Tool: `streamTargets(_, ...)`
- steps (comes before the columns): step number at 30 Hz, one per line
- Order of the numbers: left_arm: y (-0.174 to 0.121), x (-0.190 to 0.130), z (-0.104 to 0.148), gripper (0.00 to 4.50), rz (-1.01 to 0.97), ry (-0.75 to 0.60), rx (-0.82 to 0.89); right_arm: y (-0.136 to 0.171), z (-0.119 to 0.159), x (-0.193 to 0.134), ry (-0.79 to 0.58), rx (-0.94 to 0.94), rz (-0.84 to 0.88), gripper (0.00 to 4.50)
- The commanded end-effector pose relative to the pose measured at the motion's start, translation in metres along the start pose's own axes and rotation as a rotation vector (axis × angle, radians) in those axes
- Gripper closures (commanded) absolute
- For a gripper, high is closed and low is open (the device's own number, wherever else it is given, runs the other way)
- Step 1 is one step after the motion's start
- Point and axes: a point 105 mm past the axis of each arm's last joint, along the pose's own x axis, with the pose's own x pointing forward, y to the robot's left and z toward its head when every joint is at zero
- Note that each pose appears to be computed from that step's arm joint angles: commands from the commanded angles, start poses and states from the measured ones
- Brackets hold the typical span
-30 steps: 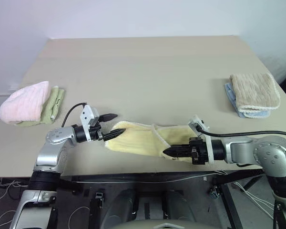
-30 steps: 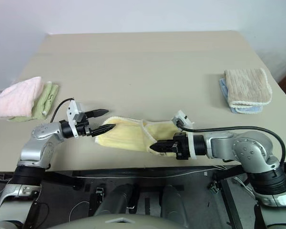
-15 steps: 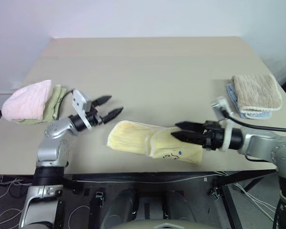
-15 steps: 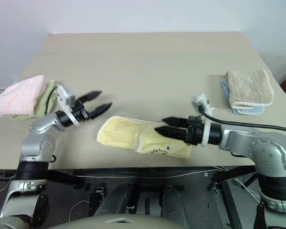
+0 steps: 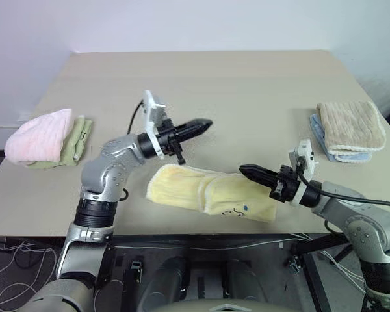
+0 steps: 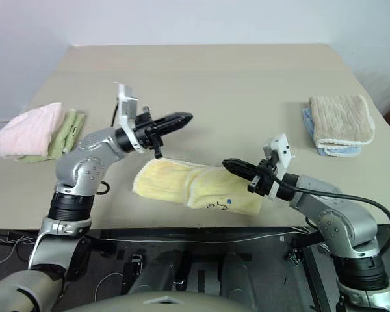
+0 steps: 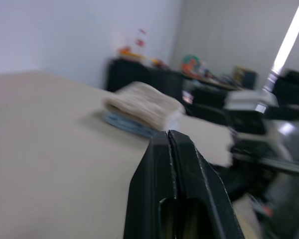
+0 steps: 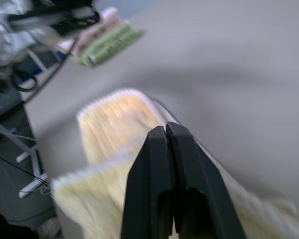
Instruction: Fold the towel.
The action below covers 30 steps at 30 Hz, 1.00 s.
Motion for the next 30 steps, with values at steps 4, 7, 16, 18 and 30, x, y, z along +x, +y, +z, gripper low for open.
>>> streamTargets(4,-0.033,0.016,-0.039,4.47,-0.282,0.209,0.158,-0.011,0.001,-0.006,-0.003,-0.058,-0.060,4.50)
streamTargets(7,-0.040,0.023,-0.044,4.47,-0.340,0.199,0.144,-0.022,-0.002,-0.013,0.026,-0.088,-0.106,4.50)
streamTargets(16,-0.034,0.038,-0.099,4.47,-0.329,0.310,0.173,-0.027,0.000,-0.002,0.001,-0.102,-0.105,4.50)
streamTargets(18,-0.036,0.033,-0.122,4.47,-0.343,0.376,0.182,-0.025,-0.006,0.004,-0.010,-0.036,-0.095,4.50)
streamTargets(30,-0.015,0.017,-0.147,4.47,-0.223,0.435,0.270,-0.040,-0.045,0.013,0.056,-0.032,-0.167,4.50)
